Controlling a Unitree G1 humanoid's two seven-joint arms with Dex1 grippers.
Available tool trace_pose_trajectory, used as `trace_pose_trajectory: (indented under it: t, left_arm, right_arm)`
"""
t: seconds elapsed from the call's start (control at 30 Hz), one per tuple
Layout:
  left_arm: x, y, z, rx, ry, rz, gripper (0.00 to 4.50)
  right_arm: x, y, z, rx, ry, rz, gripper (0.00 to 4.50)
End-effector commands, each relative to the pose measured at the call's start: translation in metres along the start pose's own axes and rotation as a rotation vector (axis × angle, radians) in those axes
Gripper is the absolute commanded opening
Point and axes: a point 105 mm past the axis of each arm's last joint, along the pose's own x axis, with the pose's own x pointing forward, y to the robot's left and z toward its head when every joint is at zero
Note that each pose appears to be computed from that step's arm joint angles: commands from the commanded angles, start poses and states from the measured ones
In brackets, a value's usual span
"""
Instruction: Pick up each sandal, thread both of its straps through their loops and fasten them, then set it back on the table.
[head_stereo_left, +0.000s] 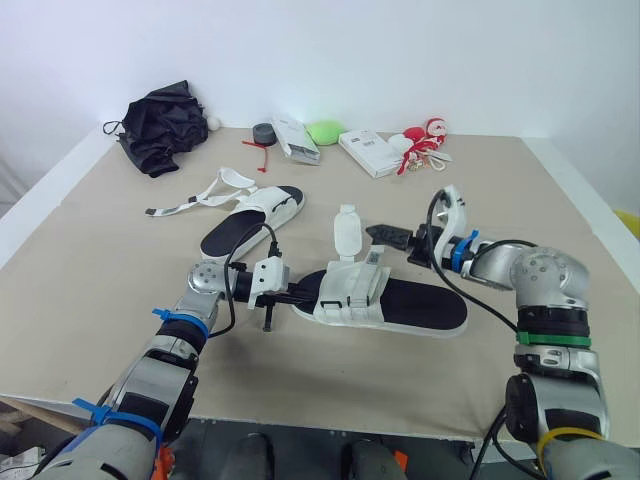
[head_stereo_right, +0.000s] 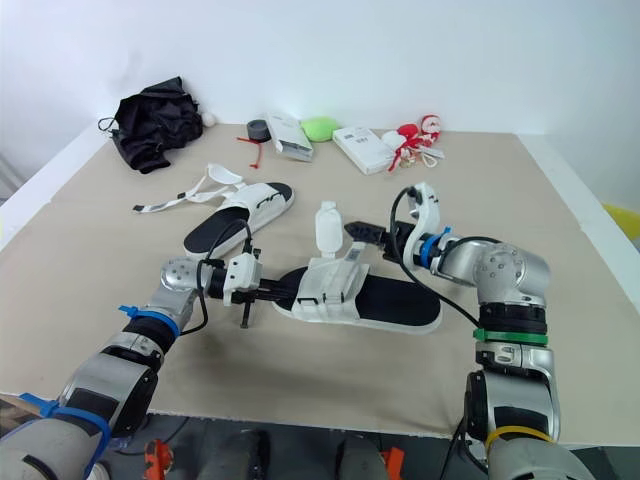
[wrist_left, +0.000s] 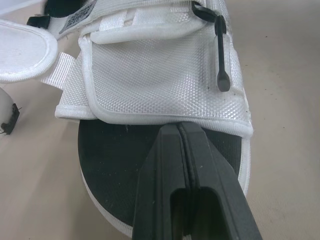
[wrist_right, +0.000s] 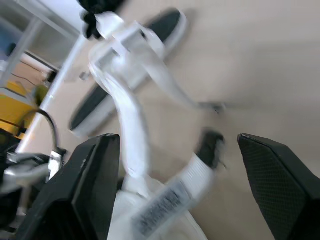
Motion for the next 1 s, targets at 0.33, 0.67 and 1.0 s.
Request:
trace_pose_trajectory:
  t: [0.33,0.67,1.0]
  left_arm:
    - [-0.002,-0.049,-0.053,-0.212,0.168,-0.120,0.00]
    - [-0.006,-0.050,-0.053,-0.208,0.159,-0.115,0.00]
    - [-0.007,-0.049,-0.052,-0.203,0.156,-0.108,0.00]
  right_arm:
    - [0.015,0.020,0.024,-0.165,0.137,0.049,4.11]
    - [0.030,0.035,0.012,-0.228,0.224,0.179,4.11]
    - [0.057,0.069,0.010,-0.221,0.215,0.321,4.11]
